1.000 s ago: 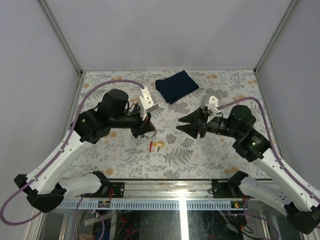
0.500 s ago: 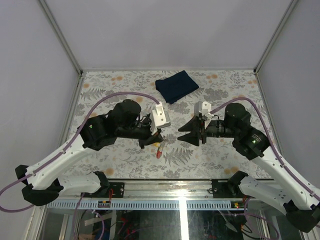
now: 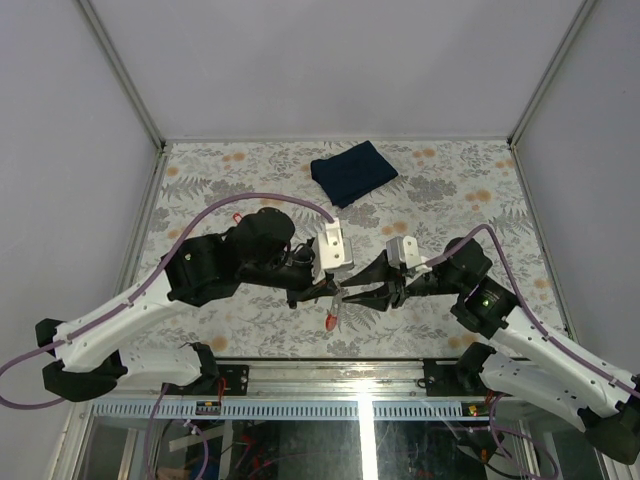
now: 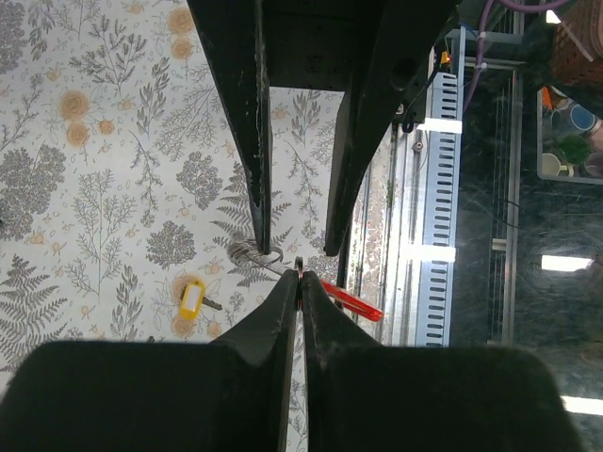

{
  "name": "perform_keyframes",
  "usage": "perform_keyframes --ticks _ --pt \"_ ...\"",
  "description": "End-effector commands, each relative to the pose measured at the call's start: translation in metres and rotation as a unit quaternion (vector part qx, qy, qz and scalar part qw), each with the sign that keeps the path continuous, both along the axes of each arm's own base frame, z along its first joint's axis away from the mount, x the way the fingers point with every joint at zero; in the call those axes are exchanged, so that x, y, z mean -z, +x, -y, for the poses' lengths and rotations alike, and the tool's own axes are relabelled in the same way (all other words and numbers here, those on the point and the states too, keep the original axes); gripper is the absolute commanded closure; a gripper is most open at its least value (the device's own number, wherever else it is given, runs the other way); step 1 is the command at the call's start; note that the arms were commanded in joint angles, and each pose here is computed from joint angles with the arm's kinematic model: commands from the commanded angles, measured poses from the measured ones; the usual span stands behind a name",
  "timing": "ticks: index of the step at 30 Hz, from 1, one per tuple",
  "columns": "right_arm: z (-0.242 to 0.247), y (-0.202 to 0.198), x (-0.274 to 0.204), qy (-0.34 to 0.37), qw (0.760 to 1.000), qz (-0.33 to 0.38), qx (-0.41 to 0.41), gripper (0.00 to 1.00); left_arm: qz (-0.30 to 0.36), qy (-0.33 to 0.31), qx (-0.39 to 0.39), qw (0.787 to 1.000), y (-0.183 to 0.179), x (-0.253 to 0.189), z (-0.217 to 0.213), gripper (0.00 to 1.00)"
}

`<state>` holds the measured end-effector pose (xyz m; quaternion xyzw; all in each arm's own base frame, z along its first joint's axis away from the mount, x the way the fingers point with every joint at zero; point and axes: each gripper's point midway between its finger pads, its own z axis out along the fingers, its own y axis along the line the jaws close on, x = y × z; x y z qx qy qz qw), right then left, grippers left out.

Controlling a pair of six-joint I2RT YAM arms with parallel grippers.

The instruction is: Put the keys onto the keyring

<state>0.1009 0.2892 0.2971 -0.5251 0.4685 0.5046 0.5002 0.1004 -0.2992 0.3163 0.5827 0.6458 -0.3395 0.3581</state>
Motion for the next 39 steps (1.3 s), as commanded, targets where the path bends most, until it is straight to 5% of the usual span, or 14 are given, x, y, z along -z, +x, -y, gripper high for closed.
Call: perform_keyframes --ticks 1,27,34,39 --pt "-0.001 -0.003 -0.037 0.061 0.997 0.048 -0.001 0.62 0.024 -0.025 -0.004 0.999 0.004 -0.018 0.007 1.00" --pt "-0.008 0.000 -0.026 0.042 0.999 0.029 -0.007 0.79 0.024 -0.019 0.003 1.000 0.001 -0.021 0.015 1.00" --pt "-0.008 0.002 -0.021 0.031 0.999 0.027 -0.005 1.00 0.025 -0.021 0.005 0.999 0.000 -0.024 0.016 1.00" --pt "-0.004 0.006 -0.028 0.044 0.998 0.041 0.018 1.00 0.028 -0.057 0.006 0.998 -0.005 -0.041 0.014 0.96"
